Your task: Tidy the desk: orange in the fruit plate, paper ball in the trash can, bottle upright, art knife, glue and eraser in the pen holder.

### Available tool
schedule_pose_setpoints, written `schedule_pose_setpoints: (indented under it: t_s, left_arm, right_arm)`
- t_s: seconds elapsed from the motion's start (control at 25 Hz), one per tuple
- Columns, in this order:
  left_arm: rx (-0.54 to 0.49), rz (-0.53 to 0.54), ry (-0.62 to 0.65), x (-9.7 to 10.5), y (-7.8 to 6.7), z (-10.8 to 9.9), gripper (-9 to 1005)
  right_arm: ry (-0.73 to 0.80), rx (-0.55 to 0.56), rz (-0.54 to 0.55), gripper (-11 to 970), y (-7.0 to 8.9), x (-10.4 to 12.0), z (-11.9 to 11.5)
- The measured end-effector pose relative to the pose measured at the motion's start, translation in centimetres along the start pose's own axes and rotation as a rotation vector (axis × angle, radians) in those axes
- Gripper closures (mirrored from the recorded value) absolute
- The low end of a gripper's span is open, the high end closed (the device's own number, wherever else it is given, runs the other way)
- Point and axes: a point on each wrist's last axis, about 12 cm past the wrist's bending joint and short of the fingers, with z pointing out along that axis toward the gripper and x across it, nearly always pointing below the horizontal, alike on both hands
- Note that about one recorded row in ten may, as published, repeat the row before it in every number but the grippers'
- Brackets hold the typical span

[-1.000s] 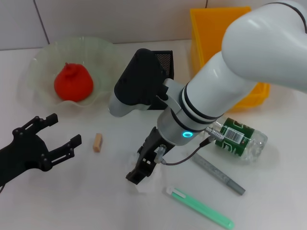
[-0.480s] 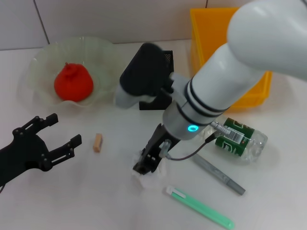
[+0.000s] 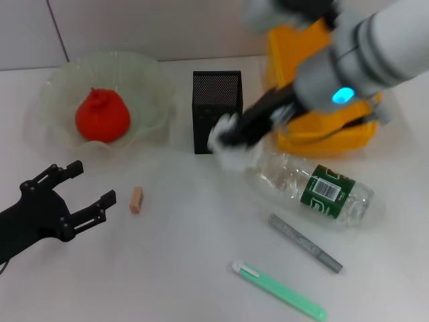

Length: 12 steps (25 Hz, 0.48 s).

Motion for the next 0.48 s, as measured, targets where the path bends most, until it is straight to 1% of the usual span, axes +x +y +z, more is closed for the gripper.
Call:
schedule_pose_setpoints:
  t_s: [0.12,0.24,0.36,0.48]
  left_arm:
    - [0.004,-0.003,0.0,0.1,-0.1,0.1,140]
    - [0.007,-0.001,0.0,0.2,-0.2,0.3,140]
    - [0.006,0.0,0.001,0.2,-0.2,0.3,139]
    - [0.006,0.0,0.001,0.2,-0.2,0.3,139]
  right_arm:
    - [-0.12,0.084,0.058,686,-2.1,0.1,-3.4]
    - [-0.195,0.151,0.107,699,-4.1,0.5,-5.5]
    - [-0.235,0.217,0.147,718,-5.8,1.1,-6.7]
    - [-0.242,0.294,0.167,740,-7.3,2.0,-7.1]
